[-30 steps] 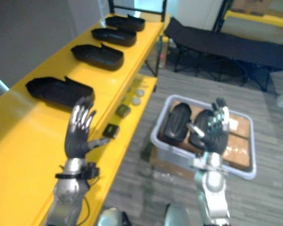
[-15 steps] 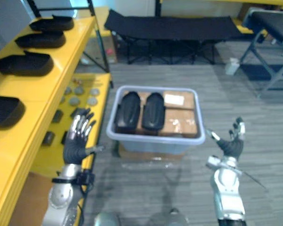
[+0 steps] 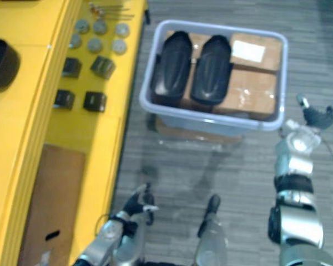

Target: Walk over and take plastic housings, then place them on the shelf

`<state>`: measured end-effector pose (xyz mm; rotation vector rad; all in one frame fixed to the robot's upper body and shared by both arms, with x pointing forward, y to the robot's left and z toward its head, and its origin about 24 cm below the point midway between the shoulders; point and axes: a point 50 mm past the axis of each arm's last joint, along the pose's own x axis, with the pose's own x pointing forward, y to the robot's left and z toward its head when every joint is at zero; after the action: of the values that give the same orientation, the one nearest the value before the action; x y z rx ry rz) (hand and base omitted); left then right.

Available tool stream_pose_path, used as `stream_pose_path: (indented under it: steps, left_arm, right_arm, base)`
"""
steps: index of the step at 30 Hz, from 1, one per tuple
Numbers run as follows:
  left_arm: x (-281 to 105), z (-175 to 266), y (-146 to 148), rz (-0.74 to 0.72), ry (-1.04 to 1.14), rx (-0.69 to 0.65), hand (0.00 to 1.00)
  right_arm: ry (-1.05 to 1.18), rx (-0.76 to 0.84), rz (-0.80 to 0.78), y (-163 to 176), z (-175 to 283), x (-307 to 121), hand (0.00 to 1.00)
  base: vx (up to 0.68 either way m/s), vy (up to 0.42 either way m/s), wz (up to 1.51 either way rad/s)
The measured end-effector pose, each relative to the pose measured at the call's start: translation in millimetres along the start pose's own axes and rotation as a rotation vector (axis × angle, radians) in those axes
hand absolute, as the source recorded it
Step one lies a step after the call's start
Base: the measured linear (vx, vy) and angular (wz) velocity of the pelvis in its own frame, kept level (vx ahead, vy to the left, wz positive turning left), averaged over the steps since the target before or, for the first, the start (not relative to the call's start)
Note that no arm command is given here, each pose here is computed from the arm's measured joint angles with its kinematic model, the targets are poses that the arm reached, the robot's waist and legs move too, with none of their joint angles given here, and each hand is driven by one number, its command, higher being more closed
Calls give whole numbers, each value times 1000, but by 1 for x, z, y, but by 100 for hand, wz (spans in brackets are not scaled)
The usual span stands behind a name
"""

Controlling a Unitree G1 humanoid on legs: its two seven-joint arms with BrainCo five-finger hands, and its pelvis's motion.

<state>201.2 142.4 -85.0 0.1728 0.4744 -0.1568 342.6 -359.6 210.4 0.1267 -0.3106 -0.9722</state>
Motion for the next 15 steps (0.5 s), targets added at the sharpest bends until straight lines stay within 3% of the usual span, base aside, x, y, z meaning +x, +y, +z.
stream_pose_path:
  steps: [1, 6, 15]
  left_arm:
    - [0, -3, 6, 79, -4, -68, 0]
    - [-3, -15, 23, 183, 10, -126, 0]
    - [-37, -78, 11, 137, 263, -179, 0]
  right_arm:
    - [-36, 16, -18, 2, 21, 10, 0]
    - [-81, 1, -40, 3, 52, 23, 0]
    - [-24, -108, -51, 3, 79, 37, 0]
  base:
    - [-50, 58, 23]
    - [-31, 59, 11]
    - [-8, 31, 6]
